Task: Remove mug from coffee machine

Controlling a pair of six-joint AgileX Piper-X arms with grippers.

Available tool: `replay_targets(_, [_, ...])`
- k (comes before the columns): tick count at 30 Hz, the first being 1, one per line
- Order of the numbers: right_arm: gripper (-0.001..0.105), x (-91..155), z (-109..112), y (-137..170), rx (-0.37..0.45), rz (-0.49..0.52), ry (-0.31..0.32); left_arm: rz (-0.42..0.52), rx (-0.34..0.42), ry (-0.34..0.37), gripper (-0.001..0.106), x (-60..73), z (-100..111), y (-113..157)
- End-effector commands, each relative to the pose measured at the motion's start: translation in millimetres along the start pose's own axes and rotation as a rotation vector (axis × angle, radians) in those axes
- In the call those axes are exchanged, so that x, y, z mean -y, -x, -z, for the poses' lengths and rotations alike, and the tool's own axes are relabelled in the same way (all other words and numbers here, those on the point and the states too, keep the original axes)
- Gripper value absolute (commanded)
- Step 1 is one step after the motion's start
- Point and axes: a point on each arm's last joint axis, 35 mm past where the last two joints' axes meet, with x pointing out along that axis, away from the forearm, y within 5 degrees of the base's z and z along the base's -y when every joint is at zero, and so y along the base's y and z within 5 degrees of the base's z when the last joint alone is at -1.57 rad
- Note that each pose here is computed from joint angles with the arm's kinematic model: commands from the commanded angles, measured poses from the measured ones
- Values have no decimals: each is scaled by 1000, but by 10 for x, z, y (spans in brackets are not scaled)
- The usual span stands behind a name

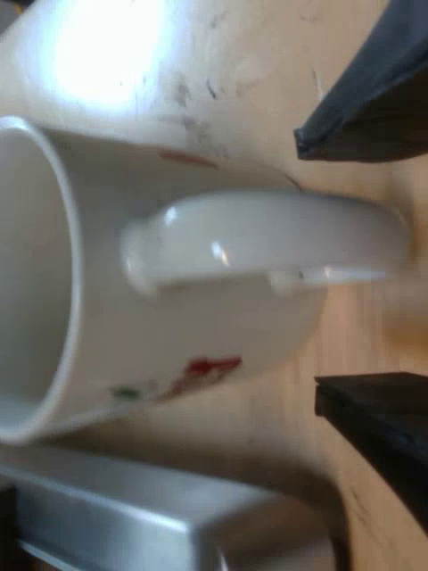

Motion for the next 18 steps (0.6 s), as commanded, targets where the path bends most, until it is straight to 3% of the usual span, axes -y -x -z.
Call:
replay_targets(1, [55,-49,3,74,-18,-43,32,-4,17,-10,73,12,-23,3])
replay_targets(4, [56,-93,-26,164,-23,-87,52,-4,17,-10,73,12,-23,3])
replay_targets(10, [64,-69,-72,317,-50,-124,-11,-4,17,-10,73,12,-23,3])
replay_targets(18, [65,78,-188,500,-110,-125,20,-7,-3,0,73,8,1,3])
